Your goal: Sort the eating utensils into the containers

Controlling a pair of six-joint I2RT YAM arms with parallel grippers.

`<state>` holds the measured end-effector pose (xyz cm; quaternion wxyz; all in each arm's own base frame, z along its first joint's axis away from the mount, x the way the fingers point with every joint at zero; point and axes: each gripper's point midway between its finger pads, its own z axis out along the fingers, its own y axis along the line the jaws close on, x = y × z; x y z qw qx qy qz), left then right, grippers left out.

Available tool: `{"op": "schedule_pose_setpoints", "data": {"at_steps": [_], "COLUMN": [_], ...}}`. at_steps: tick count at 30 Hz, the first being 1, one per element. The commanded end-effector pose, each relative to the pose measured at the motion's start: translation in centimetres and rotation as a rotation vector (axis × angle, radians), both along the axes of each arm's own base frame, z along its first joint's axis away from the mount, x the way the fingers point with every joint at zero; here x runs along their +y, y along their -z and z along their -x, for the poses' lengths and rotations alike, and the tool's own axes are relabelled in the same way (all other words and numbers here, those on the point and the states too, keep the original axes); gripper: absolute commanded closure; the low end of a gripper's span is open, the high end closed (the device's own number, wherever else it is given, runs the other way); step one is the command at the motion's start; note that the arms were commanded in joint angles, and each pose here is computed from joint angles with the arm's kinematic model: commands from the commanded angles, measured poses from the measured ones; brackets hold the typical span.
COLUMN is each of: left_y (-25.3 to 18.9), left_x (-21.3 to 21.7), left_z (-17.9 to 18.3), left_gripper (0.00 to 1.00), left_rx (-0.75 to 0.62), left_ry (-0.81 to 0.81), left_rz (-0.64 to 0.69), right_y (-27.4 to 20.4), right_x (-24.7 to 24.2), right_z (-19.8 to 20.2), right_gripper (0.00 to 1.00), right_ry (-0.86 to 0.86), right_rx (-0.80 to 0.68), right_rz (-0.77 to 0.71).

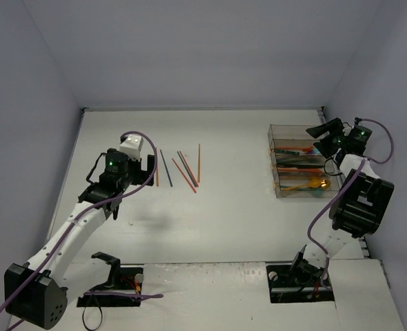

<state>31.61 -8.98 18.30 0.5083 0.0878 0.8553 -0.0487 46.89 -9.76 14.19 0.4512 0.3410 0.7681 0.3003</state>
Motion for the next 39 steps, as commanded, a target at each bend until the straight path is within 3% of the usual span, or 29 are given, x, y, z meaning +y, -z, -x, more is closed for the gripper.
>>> {"op": "schedule_pose_setpoints", "data": {"at_steps": [1, 8, 14, 19, 23, 27, 39], "left_y": [-1.4, 0.0, -1.4, -2.3, -1.6, -1.5, -1.0], "left_x": [-0.8, 0.3, 2.1, 3.9, 4.9, 5.8, 7.0], "left_z": [-1.3, -1.1, 0.0, 1.6, 2.9, 4.2, 4.7], "left_gripper": [0.03, 0.03, 0.03, 0.03, 0.02, 0.03, 0.03], "left_rx": [-0.043, 0.032, 0.035, 0.006, 0.026, 0.034, 0.020], "left_ry": [-0.029, -0.129, -0.183, -0.219, -0.239, -0.253, -0.293], "left_rz": [0.065, 0.074, 0.048, 0.011, -0.020, -0.049, -0.090], "right_y": [-9.2, -9.1, -4.5, -1.0, 1.5, 4.0, 8.7], "right_x": [3.2, 16.0, 26.5, 32.1, 35.8, 38.1, 40.4], "right_z": [-0.9, -0.6, 1.1, 2.4, 2.9, 3.1, 2.6], "right_gripper": [0.27, 0.25, 0.22, 0.21, 0.23, 0.33, 0.51], "right_ry": [-0.115, -0.316, -0.440, -0.484, -0.498, -0.479, -0.427], "right_rx": [-0.149, -0.081, 0.037, 0.088, 0.117, 0.153, 0.219], "right_rz": [0.337, 0.569, 0.715, 0.759, 0.764, 0.765, 0.763]}}
